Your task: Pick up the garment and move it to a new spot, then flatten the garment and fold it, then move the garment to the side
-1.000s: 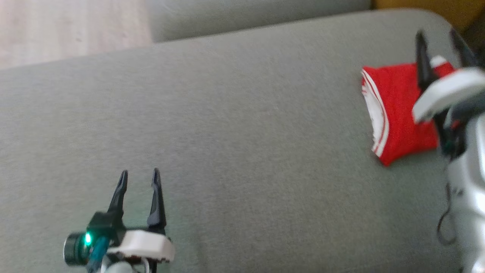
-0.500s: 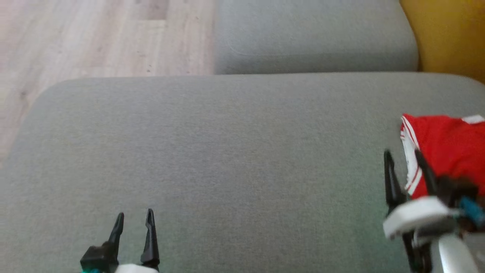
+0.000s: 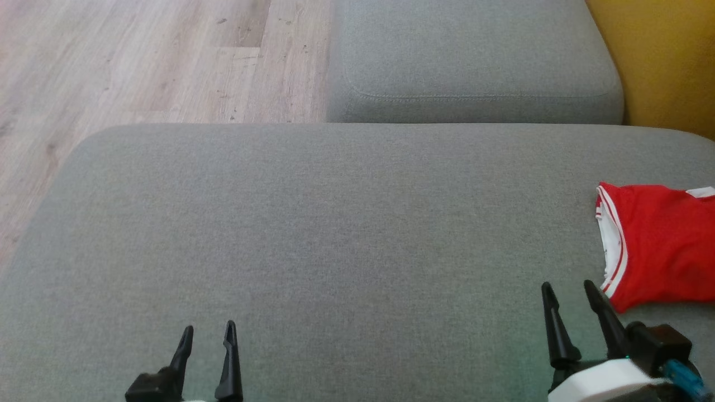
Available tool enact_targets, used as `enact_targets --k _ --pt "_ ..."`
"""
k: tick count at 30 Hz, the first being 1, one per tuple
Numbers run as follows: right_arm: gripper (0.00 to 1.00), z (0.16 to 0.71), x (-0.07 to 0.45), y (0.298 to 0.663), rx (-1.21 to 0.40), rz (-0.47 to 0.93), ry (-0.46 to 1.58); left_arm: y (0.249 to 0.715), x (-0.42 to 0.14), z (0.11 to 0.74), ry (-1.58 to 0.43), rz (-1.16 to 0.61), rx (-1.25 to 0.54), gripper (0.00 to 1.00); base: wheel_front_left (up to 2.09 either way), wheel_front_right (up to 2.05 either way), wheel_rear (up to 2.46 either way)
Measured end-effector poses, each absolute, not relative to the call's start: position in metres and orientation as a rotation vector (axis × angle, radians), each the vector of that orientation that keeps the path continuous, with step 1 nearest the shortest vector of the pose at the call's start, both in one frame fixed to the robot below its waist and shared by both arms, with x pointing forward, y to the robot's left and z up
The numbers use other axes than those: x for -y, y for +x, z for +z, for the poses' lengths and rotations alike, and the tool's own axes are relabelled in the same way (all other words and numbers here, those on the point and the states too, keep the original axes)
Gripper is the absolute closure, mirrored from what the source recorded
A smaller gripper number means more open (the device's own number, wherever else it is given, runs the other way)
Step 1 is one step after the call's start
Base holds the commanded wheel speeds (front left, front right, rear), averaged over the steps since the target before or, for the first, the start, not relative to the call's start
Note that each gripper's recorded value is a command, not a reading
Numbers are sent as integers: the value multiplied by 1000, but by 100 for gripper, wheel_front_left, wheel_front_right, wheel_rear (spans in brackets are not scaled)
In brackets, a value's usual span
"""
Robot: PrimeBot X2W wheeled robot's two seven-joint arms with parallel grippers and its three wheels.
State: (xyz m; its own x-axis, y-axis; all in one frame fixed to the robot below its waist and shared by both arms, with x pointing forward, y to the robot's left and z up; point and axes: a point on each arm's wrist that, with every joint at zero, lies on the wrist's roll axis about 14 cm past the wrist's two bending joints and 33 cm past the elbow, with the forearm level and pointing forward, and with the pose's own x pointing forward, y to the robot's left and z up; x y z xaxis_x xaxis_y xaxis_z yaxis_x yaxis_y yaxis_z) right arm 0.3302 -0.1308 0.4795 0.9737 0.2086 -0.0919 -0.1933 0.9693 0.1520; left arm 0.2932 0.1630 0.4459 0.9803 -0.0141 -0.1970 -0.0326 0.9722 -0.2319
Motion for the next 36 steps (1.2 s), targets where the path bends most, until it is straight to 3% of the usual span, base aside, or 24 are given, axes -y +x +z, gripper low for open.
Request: enact_targets --k 23,24,36 --pt "0 468 128 321 -148 210 158 293 -161 442 -207 4 -211 0 0 0 0" --pt "100 467 128 321 -151 209 158 293 -161 441 -207 4 -214 100 0 0 0" --pt "100 433 132 306 -268 175 244 275 -161 407 -271 41 -341 100 0 0 0"
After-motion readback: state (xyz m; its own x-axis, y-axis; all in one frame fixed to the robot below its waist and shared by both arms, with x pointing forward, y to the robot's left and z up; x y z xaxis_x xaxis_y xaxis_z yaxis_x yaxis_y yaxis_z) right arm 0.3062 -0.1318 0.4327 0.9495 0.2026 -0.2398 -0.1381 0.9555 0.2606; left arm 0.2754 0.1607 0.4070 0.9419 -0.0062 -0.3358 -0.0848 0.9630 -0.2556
